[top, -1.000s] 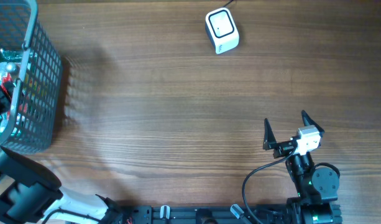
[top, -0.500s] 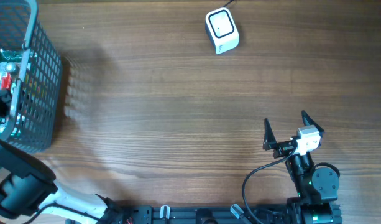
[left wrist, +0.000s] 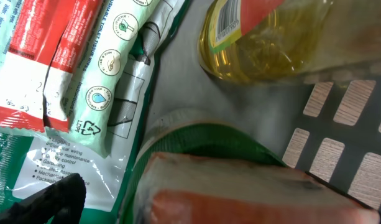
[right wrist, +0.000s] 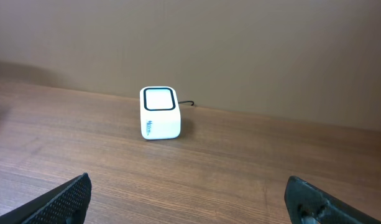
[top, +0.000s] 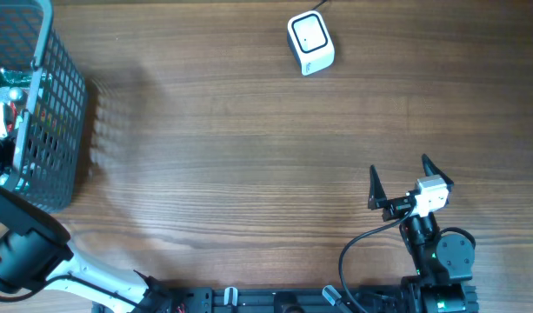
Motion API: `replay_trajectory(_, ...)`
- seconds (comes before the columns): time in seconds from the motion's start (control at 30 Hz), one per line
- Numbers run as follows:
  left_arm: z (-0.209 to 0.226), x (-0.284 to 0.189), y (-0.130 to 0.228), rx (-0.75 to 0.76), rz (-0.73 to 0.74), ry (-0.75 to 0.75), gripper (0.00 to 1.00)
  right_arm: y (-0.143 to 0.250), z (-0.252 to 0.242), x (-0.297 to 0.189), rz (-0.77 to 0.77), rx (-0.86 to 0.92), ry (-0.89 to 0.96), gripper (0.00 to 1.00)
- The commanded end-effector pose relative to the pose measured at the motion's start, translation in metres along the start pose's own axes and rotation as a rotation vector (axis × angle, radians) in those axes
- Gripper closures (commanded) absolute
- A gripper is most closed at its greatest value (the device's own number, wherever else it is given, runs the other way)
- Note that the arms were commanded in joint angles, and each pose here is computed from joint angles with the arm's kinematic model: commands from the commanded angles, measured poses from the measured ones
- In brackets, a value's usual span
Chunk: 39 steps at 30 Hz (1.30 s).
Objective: Scan the item barcode
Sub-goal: 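Move the left gripper over the basket and lower it inside, then grasp the green-capped jar in the basket with the left gripper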
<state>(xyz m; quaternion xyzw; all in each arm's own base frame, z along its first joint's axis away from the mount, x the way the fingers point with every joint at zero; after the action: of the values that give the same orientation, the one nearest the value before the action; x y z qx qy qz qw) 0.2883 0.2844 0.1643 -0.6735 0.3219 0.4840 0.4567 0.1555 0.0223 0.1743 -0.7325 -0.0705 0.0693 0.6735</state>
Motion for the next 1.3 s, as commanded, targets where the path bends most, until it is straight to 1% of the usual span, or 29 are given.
replay_trajectory(0.0,-0.002,0.003,-0.005,0.034,-0.018,0.019,0.11,-0.001,0.000,0.000,-0.006,-0.006,-0.007,0.00)
replay_trajectory(0.03,-0.002,0.003,-0.005,0.034,-0.020,0.018,0.17,-0.001,0.000,0.000,-0.006,-0.006,-0.007,0.00)
replay_trajectory(0.07,-0.002,0.003,-0.005,0.029,-0.021,0.018,0.20,-0.001,0.000,0.000,-0.006,-0.006,-0.007,0.00)
replay_trajectory(0.27,-0.002,0.003,-0.005,0.020,-0.020,0.018,0.25,-0.001,0.000,0.000,-0.006,-0.006,-0.007,0.00)
replay_trajectory(0.3,-0.002,0.003,-0.005,0.020,-0.019,0.019,0.30,-0.001,0.000,0.000,-0.006,-0.006,-0.007,0.00)
replay_trajectory(0.4,-0.002,0.002,-0.004,-0.005,-0.015,0.020,0.32,-0.001,0.000,0.000,-0.006,-0.006,-0.007,0.00)
replay_trajectory(0.57,-0.004,-0.011,-0.007,-0.015,-0.047,0.006,0.41,-0.001,0.000,0.000,-0.006,-0.006,-0.007,0.00)
replay_trajectory(0.73,-0.009,-0.041,-0.014,0.006,-0.134,-0.029,0.41,-0.001,0.000,0.000,-0.006,-0.006,-0.007,0.00)
replay_trajectory(0.83,-0.015,-0.068,-0.017,0.025,-0.203,-0.058,0.41,-0.001,0.000,0.000,-0.006,-0.006,-0.007,0.00)
replay_trajectory(0.93,-0.023,-0.105,-0.021,0.056,-0.318,-0.106,0.41,-0.001,0.000,0.000,-0.006,-0.006,-0.007,0.00)
replay_trajectory(0.97,-0.026,-0.117,-0.022,0.066,-0.358,-0.122,0.39,-0.001,0.000,0.000,-0.006,-0.006,-0.007,0.00)
replay_trajectory(1.13,-0.044,-0.189,-0.021,0.093,-0.597,-0.213,0.37,-0.001,0.000,0.000,-0.006,-0.006,-0.007,0.00)
replay_trajectory(1.2,-0.053,-0.218,-0.019,0.080,-0.702,-0.237,0.37,-0.001,0.000,0.000,-0.006,-0.006,-0.007,0.00)
replay_trajectory(1.27,-0.062,-0.245,-0.014,0.041,-0.799,-0.240,0.35,-0.001,0.000,0.000,-0.006,-0.006,-0.007,0.00)
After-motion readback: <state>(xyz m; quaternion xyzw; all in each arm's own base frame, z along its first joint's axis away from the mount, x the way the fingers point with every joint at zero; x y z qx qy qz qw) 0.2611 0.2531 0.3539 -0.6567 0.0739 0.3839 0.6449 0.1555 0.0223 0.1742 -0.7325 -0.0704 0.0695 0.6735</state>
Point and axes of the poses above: each gripper's point midway between its finger pads, its own x axis out along the fingers, its own z axis along the line the jaws close on, y = z × x, the point moved 9 cm from there along -x, back along the fingers, and after that the axes turned 1 degree about -x, right-handed, at the moved point
